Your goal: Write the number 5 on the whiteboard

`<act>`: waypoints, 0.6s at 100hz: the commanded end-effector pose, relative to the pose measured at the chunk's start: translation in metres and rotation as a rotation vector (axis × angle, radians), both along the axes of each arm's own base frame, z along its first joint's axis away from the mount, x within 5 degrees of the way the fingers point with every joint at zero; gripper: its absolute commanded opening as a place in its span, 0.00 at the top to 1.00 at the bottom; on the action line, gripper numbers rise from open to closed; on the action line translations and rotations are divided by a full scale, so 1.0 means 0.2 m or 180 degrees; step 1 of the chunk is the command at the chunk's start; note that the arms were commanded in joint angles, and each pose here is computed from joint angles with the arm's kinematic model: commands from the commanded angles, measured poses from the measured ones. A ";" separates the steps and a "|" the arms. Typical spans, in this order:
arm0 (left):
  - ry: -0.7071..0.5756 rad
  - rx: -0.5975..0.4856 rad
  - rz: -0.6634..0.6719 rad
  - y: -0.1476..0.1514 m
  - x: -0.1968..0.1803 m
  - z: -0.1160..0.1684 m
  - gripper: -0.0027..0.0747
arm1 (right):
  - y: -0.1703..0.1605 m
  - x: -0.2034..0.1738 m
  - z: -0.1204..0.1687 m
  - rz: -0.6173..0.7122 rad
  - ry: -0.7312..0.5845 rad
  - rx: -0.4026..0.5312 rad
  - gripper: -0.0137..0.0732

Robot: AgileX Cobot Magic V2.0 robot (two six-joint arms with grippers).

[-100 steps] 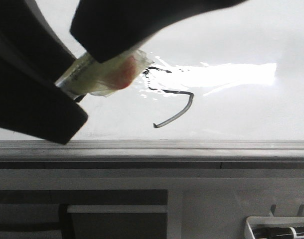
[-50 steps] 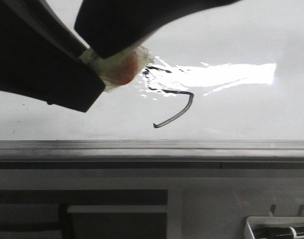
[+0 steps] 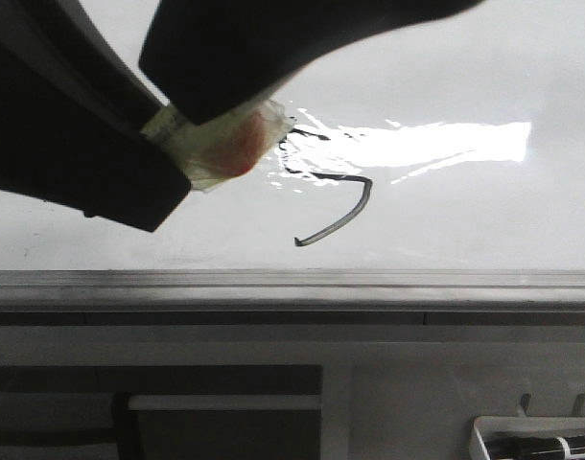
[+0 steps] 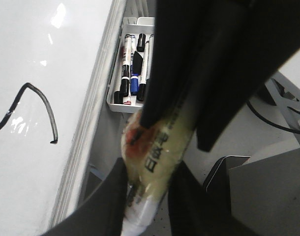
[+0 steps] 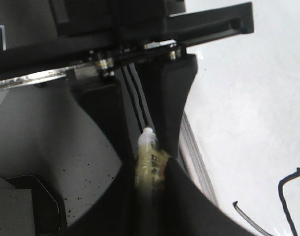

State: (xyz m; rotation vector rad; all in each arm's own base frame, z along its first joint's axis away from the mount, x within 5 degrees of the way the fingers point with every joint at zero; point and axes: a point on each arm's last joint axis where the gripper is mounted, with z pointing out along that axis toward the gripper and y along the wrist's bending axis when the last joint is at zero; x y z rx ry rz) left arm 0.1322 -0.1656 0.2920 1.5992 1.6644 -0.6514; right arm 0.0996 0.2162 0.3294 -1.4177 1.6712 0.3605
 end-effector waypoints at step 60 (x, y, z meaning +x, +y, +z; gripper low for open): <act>0.0381 -0.0616 0.1002 -0.01 0.08 0.09 0.99 | -0.26 -0.06 0.35 -0.0141 -0.0522 0.0864 0.38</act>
